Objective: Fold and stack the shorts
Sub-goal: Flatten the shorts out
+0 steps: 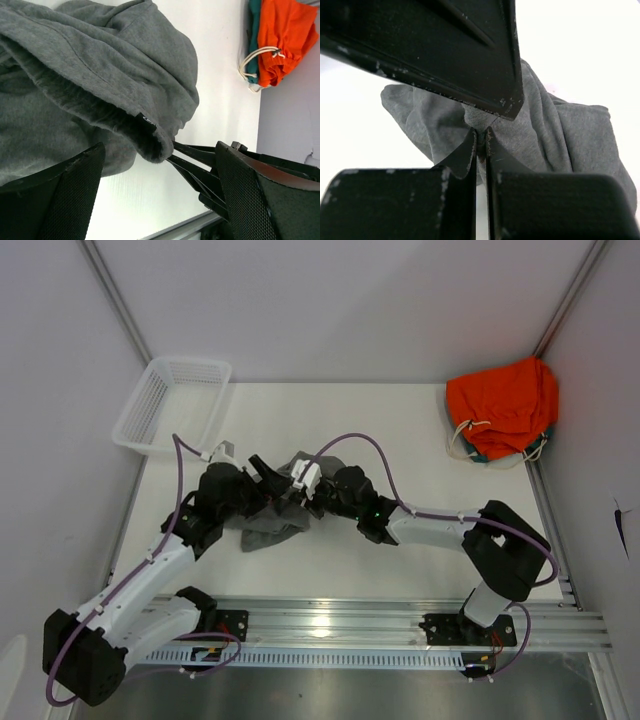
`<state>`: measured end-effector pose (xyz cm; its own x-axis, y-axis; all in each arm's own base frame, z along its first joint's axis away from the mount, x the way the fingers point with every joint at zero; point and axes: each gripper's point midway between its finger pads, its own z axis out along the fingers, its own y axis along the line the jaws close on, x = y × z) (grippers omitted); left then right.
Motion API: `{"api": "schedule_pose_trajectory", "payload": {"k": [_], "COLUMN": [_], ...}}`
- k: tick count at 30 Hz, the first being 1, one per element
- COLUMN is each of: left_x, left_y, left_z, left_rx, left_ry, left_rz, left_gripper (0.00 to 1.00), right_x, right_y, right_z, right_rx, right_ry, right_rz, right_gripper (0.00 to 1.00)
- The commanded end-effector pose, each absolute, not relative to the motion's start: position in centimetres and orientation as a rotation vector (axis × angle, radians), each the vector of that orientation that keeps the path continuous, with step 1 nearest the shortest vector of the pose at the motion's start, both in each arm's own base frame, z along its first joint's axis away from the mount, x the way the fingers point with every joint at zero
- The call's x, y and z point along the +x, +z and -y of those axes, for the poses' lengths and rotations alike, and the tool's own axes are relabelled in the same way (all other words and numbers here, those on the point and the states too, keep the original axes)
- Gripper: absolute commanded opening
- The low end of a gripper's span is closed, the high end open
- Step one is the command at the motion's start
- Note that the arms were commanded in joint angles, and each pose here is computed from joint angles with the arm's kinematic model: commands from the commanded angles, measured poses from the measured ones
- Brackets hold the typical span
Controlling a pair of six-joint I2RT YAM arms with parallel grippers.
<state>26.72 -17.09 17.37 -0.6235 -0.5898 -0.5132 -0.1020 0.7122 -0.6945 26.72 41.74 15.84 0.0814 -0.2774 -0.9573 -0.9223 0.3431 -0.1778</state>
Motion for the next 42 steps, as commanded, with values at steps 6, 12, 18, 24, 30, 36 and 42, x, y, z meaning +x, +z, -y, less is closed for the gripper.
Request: {"api": "schedule_pose_trajectory", "payload": {"k": [6,12,18,24,30,36,42], "left_x": [27.0,27.3,27.3,28.0,28.5,29.7,29.6], "left_y": [19.2,18.7,16.9,17.1,17.0,21.8,25.5], "left_z": [18.4,19.2,19.5,18.7,17.6,17.9,16.4], "left_rx": [-0.563,-0.653,-0.743,-0.798,-0.826,-0.690,-0.593], "left_ry": [-0.995,-1.065,-1.092,-1.095,-1.063,-1.079,-0.947], "left_rz": [-2.110,-2.126,-2.157,-2.093,-2.062,-1.989,-1.983], "left_gripper": [0.90,0.88,0.77,0.65,0.02,0.00,0.00], "right_x": [26.6,26.4,25.9,25.5,24.9,25.5,25.9], "right_y": [22.2,22.9,22.7,21.7,21.3,20.9,20.4], "right_z": [-42.6,-42.5,-42.7,-42.4,-42.1,-41.1,-38.7], "right_rx": [-1.082,-1.072,-1.075,-1.090,-1.085,-1.046,-1.012], "right_ry": [0.734,0.704,0.688,0.681,0.696,0.642,0.581], "right_rz": [-1.315,-1.292,-1.280,-1.294,-1.296,-1.326,-1.341], "right_gripper": [0.00,0.00,0.00,0.00,0.00,0.49,0.79]}}
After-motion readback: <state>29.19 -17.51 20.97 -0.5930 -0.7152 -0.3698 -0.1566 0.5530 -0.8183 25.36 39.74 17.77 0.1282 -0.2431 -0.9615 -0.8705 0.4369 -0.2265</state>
